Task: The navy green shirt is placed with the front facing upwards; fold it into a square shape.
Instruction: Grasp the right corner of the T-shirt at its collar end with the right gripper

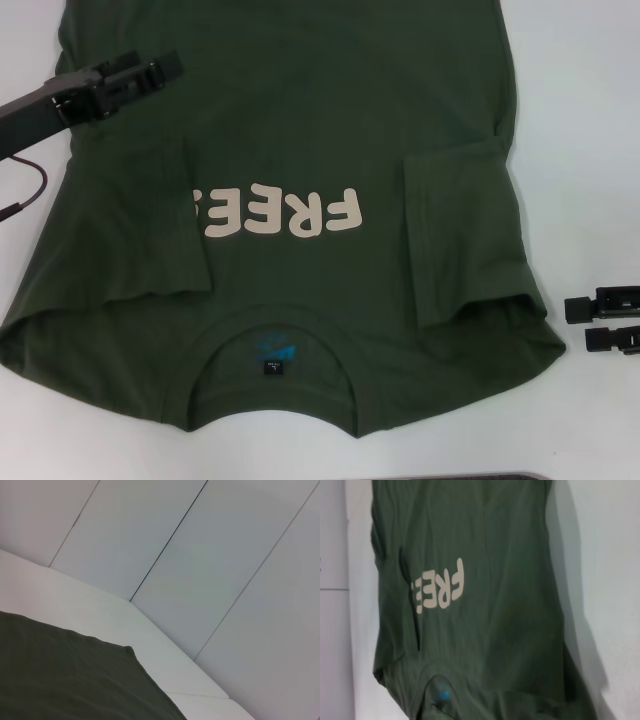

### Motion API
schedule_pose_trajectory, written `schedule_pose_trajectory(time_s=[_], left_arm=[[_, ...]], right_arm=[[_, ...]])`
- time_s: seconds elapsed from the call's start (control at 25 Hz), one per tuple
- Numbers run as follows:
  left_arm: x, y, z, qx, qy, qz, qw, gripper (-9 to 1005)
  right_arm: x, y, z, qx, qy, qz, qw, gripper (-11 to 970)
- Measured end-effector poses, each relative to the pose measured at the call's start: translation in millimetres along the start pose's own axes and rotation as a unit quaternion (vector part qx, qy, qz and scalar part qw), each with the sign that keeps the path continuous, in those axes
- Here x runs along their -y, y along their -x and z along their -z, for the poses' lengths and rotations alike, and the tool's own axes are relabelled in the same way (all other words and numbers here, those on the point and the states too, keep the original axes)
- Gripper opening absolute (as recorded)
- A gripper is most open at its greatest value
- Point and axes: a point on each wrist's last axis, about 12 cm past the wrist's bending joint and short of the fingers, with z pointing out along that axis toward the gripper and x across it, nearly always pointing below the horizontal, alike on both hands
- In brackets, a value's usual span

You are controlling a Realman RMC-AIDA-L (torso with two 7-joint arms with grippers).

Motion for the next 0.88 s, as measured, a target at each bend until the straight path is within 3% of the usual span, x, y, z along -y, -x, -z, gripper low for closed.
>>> schedule_pose_trajectory(time_s=[0.4, 0.88], left_arm=[[-0.2, -0.1, 0.4, 0.001, 0.001, 0.0, 1.0, 906], [-0.4, -0.3, 0.7, 0.001, 0.002, 0.001, 1.0, 906]], right_arm=[[-12.5, 10.1, -11.0, -0.032, -0.024, 0.004, 0.999, 864], [-9.7, 9.2, -16.7, -0.041, -0.039, 0.0, 0.998, 862]])
